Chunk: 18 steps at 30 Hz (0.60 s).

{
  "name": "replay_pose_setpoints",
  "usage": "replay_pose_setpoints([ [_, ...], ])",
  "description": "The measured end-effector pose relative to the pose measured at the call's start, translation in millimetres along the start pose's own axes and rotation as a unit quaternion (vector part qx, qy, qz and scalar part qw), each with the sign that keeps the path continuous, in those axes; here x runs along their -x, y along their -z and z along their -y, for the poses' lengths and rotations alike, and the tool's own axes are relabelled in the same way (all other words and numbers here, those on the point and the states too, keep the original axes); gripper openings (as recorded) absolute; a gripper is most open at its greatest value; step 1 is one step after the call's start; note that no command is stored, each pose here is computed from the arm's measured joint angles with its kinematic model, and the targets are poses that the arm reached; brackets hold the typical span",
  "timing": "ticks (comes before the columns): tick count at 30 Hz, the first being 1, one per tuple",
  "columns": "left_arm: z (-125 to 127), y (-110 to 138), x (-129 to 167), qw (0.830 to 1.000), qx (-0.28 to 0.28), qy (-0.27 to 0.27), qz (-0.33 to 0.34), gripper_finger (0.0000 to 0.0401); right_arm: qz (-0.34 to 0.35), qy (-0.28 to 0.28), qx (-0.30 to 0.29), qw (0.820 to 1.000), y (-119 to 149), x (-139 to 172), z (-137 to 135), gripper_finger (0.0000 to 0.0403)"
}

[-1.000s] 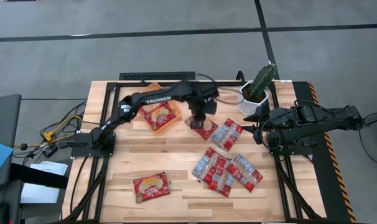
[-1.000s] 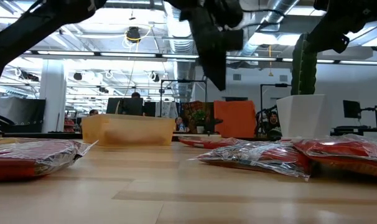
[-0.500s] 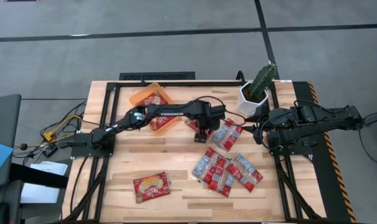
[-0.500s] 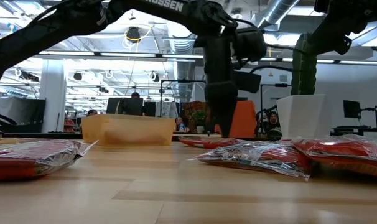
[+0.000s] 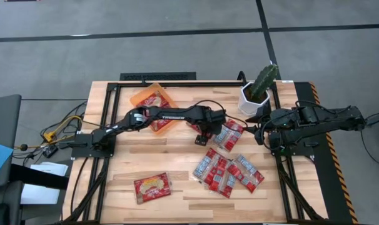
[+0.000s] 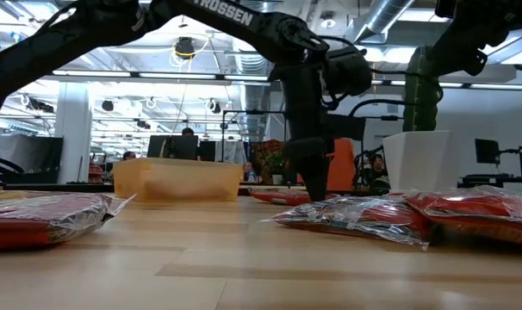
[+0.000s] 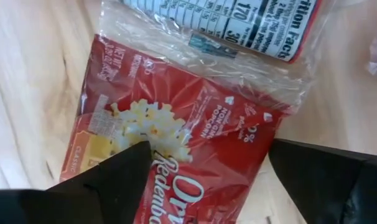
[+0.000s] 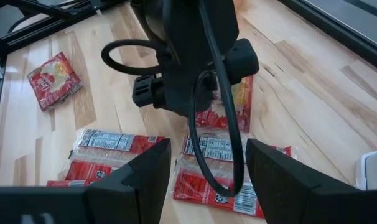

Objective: Sort popcorn bags into baskets
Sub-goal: Put the red popcorn bag into the orange bin

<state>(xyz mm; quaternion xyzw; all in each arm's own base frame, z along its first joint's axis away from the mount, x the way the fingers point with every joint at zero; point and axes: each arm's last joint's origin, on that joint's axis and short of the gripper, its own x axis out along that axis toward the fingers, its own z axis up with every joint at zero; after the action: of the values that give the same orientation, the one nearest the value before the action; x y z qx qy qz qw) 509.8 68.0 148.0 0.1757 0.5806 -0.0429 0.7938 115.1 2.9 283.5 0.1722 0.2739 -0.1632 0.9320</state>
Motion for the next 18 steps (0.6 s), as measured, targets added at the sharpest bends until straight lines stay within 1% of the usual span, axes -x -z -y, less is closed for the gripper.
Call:
replay_pose_setpoints([
  [3, 3, 5, -7, 1.000, 0.015, -0.002, -0.016, 0.0297, -0.001, 0.000, -0.001, 1.000, 0, 0, 0, 0.0234],
  [6, 7, 11, -13, 0.999, 0.029, 0.000, -0.032, 0.0254, -0.005, 0.003, -0.005, 1.000, 1, 0, 0, 0.0234],
  [9, 9, 13, -13, 0.998, 0.041, 0.001, -0.044, 0.0185, -0.012, 0.007, -0.011, 1.000, 2, 0, 1, 0.0234],
  [14, 8, 11, -13, 0.997, 0.059, -0.008, -0.043, 0.0046, -0.016, 0.010, -0.015, 1.000, 3, 0, 2, 0.0234],
  [15, 7, 10, -12, 0.997, 0.063, -0.011, -0.044, 0.0026, -0.016, 0.010, -0.016, 1.000, 3, 0, 2, 0.0234],
  [16, 6, 9, -9, 0.996, 0.070, -0.010, -0.045, 0.0017, -0.016, 0.010, -0.016, 1.000, 3, 0, 2, 0.0234],
  [18, 6, 7, -4, 0.996, 0.081, -0.006, -0.044, 0.0016, -0.016, 0.009, -0.016, 1.000, 3, 0, 2, 0.0234],
])
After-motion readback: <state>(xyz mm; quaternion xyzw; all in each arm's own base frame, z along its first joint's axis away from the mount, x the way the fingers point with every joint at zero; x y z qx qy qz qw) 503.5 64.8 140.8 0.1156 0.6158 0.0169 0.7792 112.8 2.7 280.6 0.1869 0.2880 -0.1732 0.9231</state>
